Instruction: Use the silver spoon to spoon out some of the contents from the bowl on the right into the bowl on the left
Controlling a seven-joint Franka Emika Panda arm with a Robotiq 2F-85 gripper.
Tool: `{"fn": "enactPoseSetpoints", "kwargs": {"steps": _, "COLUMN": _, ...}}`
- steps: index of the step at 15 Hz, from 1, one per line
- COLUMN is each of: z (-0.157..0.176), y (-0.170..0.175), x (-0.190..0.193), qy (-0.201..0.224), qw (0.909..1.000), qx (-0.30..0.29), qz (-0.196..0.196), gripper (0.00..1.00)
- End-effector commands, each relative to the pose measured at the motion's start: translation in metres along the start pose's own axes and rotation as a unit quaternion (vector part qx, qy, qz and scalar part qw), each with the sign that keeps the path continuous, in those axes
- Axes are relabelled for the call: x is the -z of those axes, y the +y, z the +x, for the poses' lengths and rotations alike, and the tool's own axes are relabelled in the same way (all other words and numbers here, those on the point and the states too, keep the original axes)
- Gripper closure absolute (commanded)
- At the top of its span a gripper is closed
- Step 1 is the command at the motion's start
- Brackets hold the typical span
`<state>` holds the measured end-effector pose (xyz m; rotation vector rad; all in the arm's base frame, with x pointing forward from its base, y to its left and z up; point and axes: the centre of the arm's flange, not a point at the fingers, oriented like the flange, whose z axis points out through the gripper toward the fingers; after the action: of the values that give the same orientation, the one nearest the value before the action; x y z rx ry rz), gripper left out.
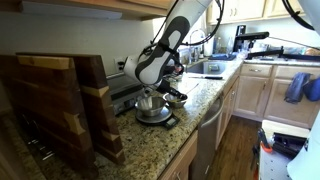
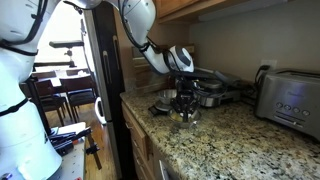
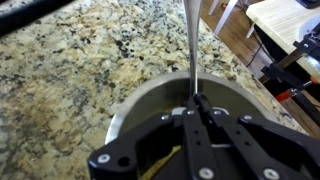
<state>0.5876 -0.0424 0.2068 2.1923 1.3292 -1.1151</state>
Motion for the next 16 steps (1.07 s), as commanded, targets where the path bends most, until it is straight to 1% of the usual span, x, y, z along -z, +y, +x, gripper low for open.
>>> {"fn": "enactPoseSetpoints", "kwargs": {"steps": 1, "z": -0.018, "y": -0.007, "x": 0.0, "qy": 0.027, "qw": 0.9996, "qx": -0.008, "qz": -0.003, "gripper": 0.97}}
{"fn": "enactPoseSetpoints", "kwargs": {"steps": 4, "z": -0.025, "y": -0.008, "x": 0.008, "qy": 0.039, "qw": 0.999, "qx": -0.017, "qz": -0.012, "gripper": 0.97}}
{"fn": "enactPoseSetpoints", "kwargs": {"steps": 8, "z": -0.026, "y": -0.015, "x": 0.022, "qy": 0.059, "qw": 0.9979, "qx": -0.014, "qz": -0.023, "gripper": 0.97}}
{"fn": "enactPoseSetpoints", "kwargs": {"steps": 11, "z": -0.032, "y": -0.016, "x": 0.024, "qy": 0.077, "qw": 0.9967, "qx": -0.02, "qz": -0.016, "gripper": 0.97}}
{"fn": "enactPoseSetpoints", "kwargs": {"steps": 16, "z": -0.041, "y": -0.025, "x": 0.024, "qy": 0.112, "qw": 0.9931, "qx": -0.033, "qz": 0.008, "gripper": 0.97}}
